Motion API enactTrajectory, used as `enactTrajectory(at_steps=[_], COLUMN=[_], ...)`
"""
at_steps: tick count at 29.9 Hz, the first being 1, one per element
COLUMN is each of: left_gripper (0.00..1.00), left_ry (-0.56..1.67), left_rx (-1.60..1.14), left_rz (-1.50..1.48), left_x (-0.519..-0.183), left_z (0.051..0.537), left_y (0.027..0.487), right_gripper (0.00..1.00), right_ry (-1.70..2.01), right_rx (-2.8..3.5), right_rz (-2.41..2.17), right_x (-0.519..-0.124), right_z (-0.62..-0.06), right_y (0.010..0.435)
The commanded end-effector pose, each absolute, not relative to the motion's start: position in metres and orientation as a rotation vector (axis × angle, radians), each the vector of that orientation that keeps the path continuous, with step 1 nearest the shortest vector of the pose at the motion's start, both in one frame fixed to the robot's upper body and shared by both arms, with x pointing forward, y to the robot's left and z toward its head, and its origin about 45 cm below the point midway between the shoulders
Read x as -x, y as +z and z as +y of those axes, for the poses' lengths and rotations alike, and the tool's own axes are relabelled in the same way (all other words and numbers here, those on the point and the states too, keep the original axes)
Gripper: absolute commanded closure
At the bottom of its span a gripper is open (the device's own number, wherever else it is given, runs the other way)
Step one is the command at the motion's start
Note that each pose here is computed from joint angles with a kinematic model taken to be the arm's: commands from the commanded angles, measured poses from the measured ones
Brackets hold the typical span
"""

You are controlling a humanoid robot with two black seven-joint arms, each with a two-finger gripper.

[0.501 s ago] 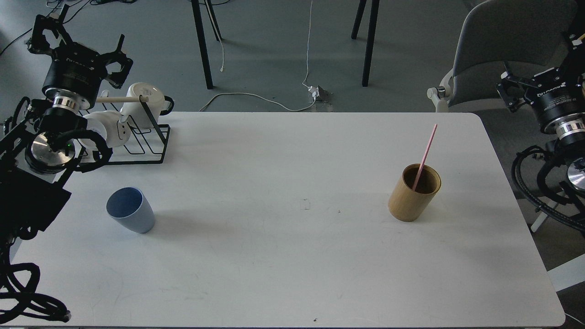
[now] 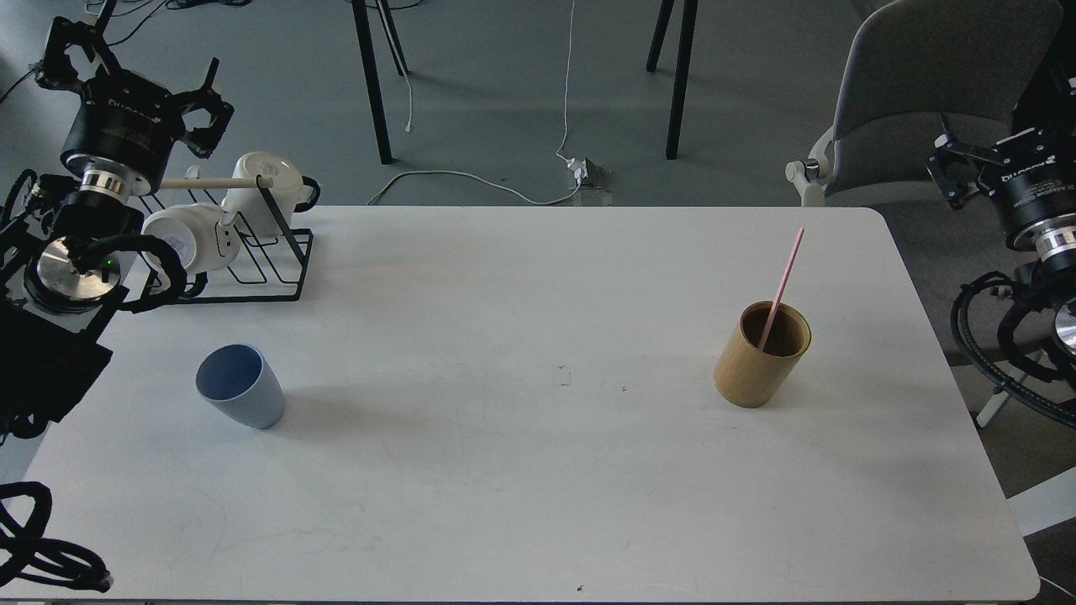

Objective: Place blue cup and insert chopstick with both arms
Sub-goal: 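Move the left gripper down toward the light blue cup, then close the left gripper around the light blue cup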

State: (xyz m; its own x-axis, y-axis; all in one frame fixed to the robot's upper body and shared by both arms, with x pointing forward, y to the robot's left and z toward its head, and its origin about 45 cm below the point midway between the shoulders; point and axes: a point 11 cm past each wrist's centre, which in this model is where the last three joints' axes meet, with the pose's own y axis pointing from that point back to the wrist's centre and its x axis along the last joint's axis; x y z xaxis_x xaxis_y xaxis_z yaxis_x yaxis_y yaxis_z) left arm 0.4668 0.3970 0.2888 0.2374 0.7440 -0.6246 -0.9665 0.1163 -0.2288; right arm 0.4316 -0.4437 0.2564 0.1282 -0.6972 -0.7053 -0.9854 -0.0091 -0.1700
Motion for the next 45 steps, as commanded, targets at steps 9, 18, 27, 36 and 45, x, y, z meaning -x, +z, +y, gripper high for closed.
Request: enactTrajectory(at_steps=[9, 18, 27, 36, 45], left_gripper=[0.01, 0.02, 0.04, 0.04, 0.04], left_ry=[1.023, 0.736, 0.511, 0.275, 0.227], left_rx=[-0.068, -0.525, -0.879, -1.150, -1.272], left_rz=[-0.228, -0.565, -0.679, -0.778, -0.765], left_x=[-0.439, -0.394, -0.354, -0.336, -0.324], left_z=[0.371, 0.346, 0.361, 0.372, 0.409], left_y=[0.353, 0.342, 0.305, 0.255, 0.219], right_gripper=[0.00, 0.00, 0.00, 0.00, 0.00], right_ry=[0.564, 0.570, 0.554, 0.551, 0.547], right_rx=[1.751, 1.754, 1.720, 1.717, 1.699], right_rz=[1.619, 1.600, 1.596, 1.601, 1.644], right_x=[-0.432, -0.435, -0.434, -0.434, -0.429], right_z=[-0.446, -0.440, -0.446, -0.448, -0.461], right_y=[0.261, 0.262, 0.267, 0.267, 0.262])
